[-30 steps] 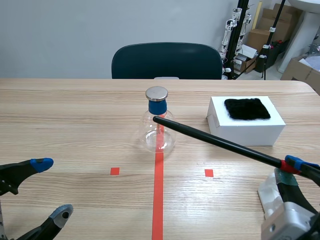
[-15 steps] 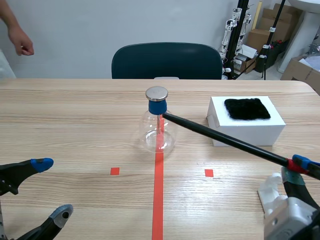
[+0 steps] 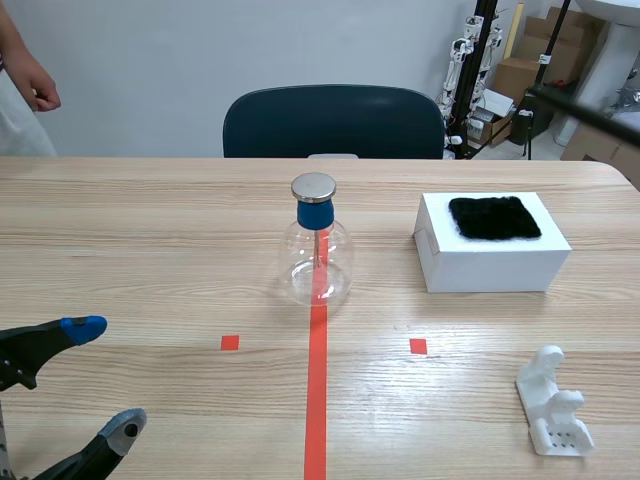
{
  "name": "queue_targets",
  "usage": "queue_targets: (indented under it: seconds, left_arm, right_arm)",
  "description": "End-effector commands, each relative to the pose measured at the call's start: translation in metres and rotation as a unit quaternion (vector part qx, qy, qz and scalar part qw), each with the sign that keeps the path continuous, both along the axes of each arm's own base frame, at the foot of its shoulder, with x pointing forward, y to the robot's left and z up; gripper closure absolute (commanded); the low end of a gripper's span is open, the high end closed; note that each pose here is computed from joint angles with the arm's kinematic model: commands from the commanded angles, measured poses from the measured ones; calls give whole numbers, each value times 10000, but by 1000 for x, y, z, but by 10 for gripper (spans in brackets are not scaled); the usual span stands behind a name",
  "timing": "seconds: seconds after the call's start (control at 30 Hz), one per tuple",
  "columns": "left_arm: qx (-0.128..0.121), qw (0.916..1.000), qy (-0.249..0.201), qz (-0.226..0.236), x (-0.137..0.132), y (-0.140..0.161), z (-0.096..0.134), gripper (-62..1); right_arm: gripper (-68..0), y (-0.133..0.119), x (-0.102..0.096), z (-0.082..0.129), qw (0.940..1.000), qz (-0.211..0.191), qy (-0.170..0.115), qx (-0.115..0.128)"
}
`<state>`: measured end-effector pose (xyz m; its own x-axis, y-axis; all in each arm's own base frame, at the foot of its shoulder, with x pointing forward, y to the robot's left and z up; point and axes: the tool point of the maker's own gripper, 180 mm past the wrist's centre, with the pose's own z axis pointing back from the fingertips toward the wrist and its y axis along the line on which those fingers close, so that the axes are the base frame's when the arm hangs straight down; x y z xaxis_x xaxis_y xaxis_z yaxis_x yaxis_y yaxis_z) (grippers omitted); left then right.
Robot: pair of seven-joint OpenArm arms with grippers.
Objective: Do the electroscope experiment. rub the rod on the fur
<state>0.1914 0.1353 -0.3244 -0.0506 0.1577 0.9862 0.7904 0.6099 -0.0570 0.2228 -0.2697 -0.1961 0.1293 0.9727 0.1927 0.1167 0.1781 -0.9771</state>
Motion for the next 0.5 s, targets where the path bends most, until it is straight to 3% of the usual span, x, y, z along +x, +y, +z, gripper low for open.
queue_targets:
  seconds: [0.0, 0.13, 0.27, 0.47]
  left_arm:
    - [-43, 9999, -125, 23, 4, 4, 7, -623]
    - [-45, 9999, -126, 24, 4, 4, 8, -623]
    - [-45, 9999, -126, 24, 4, 4, 8, -623]
    - [-45, 9999, -126, 24, 4, 4, 8, -623]
  right_arm:
    - [-42, -11, 12, 11, 9998, -66, -129, -151]
    - [-42, -39, 31, 19, 9985, -326, -124, -413]
    - [-42, -57, 55, 26, 9953, -400, -106, -879]
    - [-42, -75, 95, 38, 9870, -436, 168, -1537]
